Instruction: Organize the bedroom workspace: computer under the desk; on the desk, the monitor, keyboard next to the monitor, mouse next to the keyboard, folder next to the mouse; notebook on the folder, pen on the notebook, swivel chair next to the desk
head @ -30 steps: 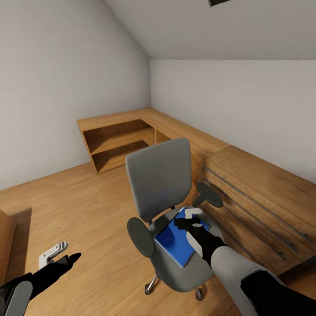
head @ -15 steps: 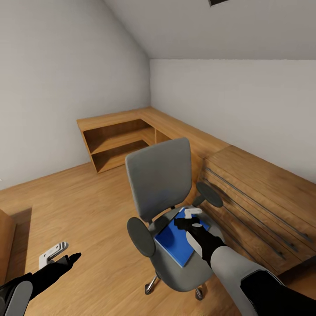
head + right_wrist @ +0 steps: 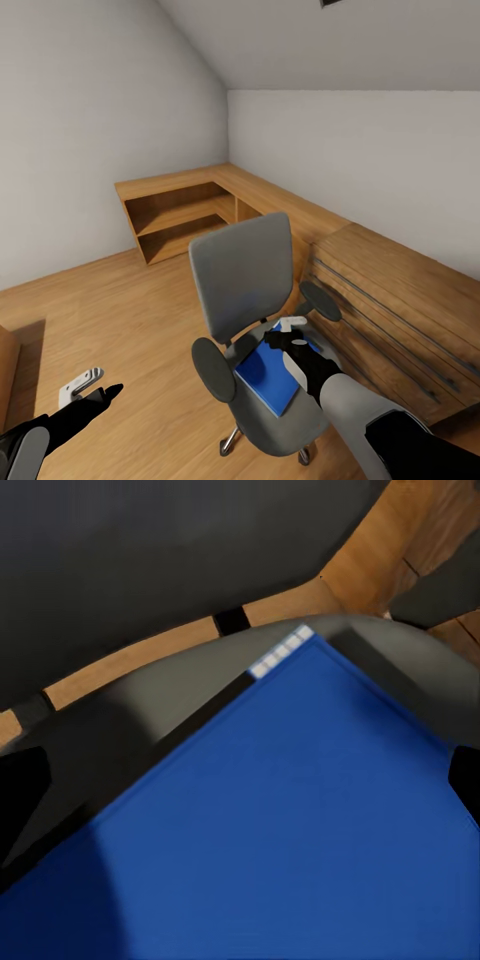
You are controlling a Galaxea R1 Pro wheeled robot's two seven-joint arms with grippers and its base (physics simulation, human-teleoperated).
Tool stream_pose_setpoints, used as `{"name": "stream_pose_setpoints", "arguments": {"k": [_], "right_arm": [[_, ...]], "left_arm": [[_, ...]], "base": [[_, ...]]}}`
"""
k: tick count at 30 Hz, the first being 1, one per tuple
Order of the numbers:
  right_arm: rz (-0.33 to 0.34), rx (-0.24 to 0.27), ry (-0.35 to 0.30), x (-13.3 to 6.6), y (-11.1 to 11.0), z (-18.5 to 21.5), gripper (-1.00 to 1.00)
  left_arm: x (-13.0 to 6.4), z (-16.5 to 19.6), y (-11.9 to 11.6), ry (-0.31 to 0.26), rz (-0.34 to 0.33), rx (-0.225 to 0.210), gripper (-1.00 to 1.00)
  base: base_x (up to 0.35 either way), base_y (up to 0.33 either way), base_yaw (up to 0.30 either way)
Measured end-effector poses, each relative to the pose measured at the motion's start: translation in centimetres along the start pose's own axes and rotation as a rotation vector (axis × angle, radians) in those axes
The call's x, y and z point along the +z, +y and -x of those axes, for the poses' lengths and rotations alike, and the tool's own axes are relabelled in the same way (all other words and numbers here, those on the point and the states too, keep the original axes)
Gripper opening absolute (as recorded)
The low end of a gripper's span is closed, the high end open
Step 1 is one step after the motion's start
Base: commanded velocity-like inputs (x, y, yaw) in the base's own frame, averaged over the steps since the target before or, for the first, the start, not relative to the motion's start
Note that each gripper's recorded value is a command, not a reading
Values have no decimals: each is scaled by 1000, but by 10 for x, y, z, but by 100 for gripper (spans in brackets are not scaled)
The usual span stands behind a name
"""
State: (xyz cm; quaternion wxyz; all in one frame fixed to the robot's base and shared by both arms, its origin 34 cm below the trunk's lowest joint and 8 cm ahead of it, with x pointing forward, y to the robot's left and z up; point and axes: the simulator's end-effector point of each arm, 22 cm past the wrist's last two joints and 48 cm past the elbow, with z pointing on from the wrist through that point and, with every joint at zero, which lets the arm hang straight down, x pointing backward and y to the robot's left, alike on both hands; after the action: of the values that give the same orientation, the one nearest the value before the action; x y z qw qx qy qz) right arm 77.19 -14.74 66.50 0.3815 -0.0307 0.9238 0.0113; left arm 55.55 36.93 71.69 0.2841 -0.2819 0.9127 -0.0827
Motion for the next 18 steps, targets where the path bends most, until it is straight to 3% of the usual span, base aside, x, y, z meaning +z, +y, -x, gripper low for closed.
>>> {"name": "stream_pose_setpoints", "arguments": {"k": [4, 18], "right_arm": [[0, 0, 1, 0, 0, 0, 100], [8, 0, 3, 0, 7, -1, 100]], "left_arm": [[0, 0, 0, -1, 0, 0, 100], [-1, 2, 4, -3, 6, -10, 100]], "base": [[164, 0, 0], [37, 0, 0]]}}
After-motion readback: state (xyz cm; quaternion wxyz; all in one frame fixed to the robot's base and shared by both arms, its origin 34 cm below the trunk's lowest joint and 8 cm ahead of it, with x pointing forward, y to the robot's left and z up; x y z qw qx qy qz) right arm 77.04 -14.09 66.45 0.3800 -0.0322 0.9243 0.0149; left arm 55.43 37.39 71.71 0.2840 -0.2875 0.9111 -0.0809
